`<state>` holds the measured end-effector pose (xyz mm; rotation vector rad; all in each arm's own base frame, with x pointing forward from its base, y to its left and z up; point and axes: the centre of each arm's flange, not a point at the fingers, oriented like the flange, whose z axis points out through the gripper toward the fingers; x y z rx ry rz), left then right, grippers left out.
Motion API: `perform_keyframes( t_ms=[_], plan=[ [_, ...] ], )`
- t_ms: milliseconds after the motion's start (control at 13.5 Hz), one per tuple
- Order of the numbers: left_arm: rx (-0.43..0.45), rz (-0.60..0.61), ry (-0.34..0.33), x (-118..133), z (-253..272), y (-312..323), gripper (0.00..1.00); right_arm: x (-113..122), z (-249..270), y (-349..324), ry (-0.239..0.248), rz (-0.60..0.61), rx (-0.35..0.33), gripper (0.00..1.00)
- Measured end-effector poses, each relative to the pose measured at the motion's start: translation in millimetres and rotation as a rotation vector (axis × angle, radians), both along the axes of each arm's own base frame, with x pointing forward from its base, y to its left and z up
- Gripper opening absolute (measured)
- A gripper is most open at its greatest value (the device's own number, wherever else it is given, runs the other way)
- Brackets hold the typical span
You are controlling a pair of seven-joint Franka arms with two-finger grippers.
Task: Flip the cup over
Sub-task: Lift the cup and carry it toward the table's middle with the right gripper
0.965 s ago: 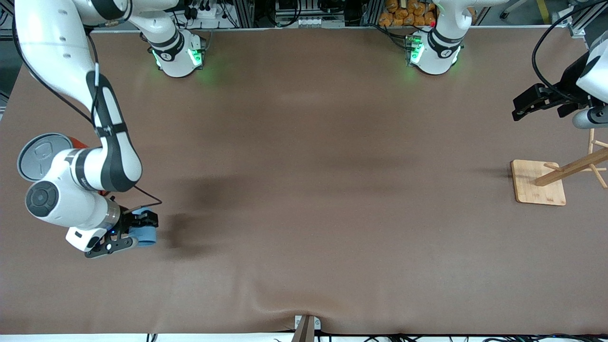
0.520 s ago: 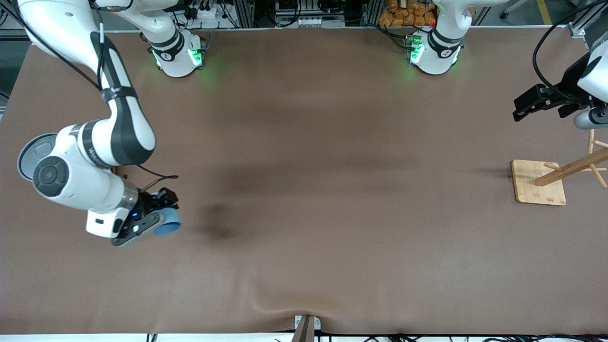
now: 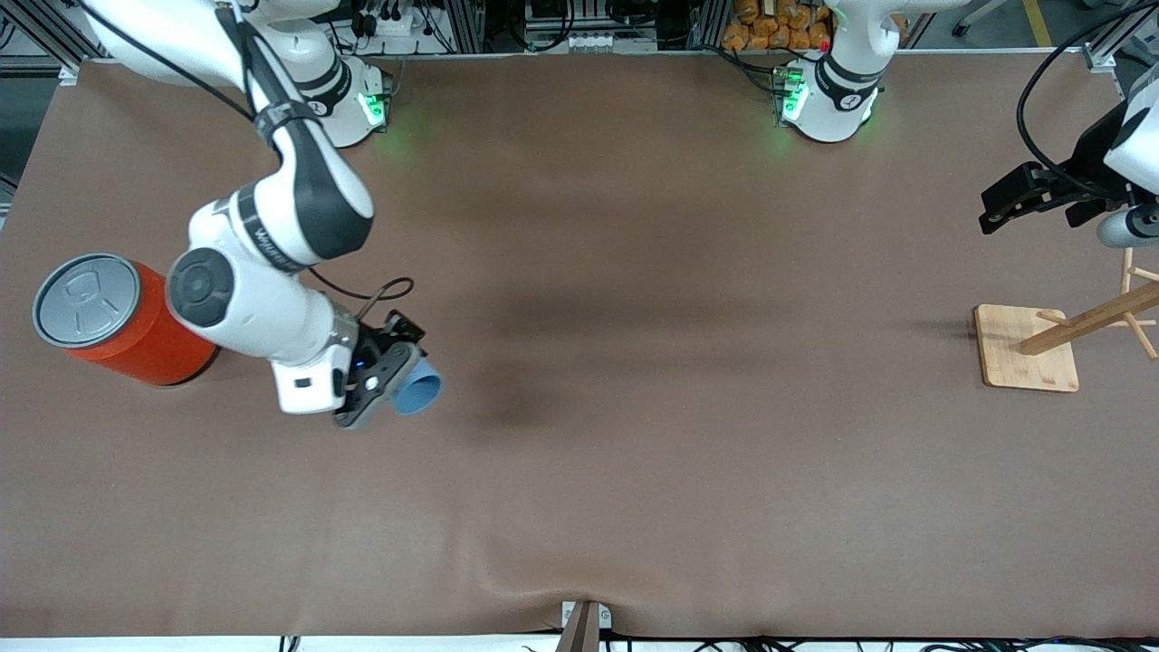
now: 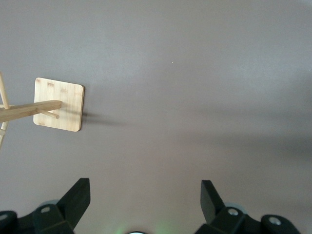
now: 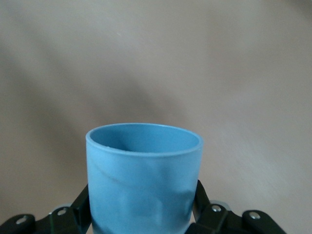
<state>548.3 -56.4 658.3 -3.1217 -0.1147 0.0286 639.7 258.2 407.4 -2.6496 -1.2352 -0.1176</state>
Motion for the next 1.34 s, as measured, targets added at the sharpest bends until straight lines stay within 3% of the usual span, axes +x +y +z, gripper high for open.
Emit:
perform_keyframes(
  t_ms=[520,742,965,1113,1336],
  plan=[
    [0.0,0.007,-0.005,0.4,1.6,3.8,1.0,-71.9,-39.1,166.6,-0.117,0.313,0.065,0.81],
    [0.0,0.008,-0.005,0.5,1.6,4.3,1.0,-64.5,-71.3,175.2,-0.18,0.48,0.079,0.81],
    [0.0,0.008,-0.005,0.5,1.6,4.3,1.0,-56.2,-104.9,183.9,-0.176,0.563,0.084,0.81],
    [0.0,0.008,-0.004,0.5,1.5,4.3,1.0,-68.9,-121.3,206.3,-0.189,0.615,0.067,0.81],
    [0.0,0.008,-0.004,0.5,1.5,4.4,1.0,-86.4,-154.7,236.4,-0.246,0.657,0.062,0.81]
  ],
)
